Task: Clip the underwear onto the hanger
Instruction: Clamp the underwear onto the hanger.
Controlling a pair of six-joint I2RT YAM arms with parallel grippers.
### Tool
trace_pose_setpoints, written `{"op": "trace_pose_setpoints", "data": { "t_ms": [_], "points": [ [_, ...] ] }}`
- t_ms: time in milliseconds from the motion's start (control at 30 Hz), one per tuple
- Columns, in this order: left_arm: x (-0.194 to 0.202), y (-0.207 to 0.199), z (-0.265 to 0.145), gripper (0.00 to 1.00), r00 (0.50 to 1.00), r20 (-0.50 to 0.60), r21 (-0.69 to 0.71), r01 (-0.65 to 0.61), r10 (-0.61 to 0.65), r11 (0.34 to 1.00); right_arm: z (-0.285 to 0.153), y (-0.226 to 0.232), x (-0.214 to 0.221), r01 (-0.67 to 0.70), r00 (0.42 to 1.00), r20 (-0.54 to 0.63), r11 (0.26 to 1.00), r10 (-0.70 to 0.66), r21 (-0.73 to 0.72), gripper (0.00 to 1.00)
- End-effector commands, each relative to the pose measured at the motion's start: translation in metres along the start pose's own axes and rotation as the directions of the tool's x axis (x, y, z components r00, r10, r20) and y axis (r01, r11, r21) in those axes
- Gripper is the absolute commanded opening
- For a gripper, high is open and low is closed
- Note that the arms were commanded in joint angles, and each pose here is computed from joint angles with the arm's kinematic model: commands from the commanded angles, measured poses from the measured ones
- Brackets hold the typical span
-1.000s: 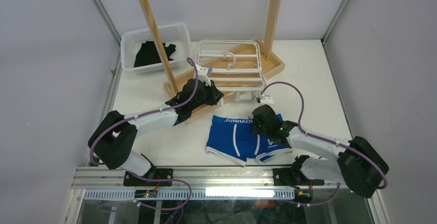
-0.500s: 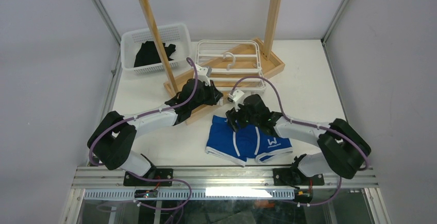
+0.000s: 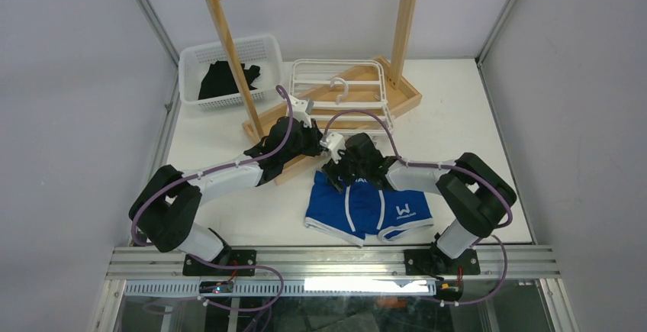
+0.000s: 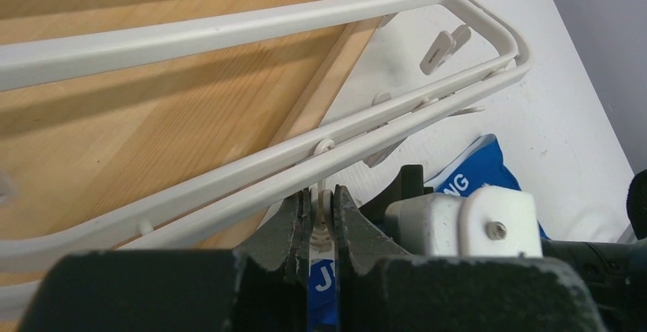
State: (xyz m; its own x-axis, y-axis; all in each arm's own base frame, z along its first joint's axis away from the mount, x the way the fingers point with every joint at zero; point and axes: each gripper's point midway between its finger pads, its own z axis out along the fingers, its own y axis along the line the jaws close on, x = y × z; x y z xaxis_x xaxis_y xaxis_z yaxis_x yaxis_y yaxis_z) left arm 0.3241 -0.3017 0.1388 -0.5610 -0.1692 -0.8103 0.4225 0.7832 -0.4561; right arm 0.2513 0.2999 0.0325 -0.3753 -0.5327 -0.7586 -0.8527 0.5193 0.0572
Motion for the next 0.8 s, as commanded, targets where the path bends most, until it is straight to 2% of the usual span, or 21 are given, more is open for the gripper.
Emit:
{"op": "trace_pose_setpoints", "data": {
  "t_ms": [0,433,633,767],
  "points": [
    [-0.035,-0.013,-0.015,0.0,0.995,0.096,0.019,-0.023,0.021,1.0,0.005,-0.009,-0.005,0.011,1.0,-0.012,0.998,-0.011,0.056,0.71],
    [-0.023,0.01,-0.018,0.0,0.996,0.089,-0.065,0.004,0.002,0.998,0.0,0.006,0.029,-0.086,0.984,-0.143,0.984,0.108,0.157,0.57],
    [-0.016,0.013,-0.017,0.0,0.997,0.076,-0.06,0.02,-0.015,0.998,-0.008,0.021,0.048,-0.154,0.966,-0.18,0.973,0.184,0.169,0.46],
    [-0.016,0.013,-0.017,0.0,0.997,0.076,-0.058,0.022,-0.017,0.998,-0.012,0.021,0.057,-0.201,0.951,-0.194,0.958,0.241,0.204,0.35]
  ]
}}
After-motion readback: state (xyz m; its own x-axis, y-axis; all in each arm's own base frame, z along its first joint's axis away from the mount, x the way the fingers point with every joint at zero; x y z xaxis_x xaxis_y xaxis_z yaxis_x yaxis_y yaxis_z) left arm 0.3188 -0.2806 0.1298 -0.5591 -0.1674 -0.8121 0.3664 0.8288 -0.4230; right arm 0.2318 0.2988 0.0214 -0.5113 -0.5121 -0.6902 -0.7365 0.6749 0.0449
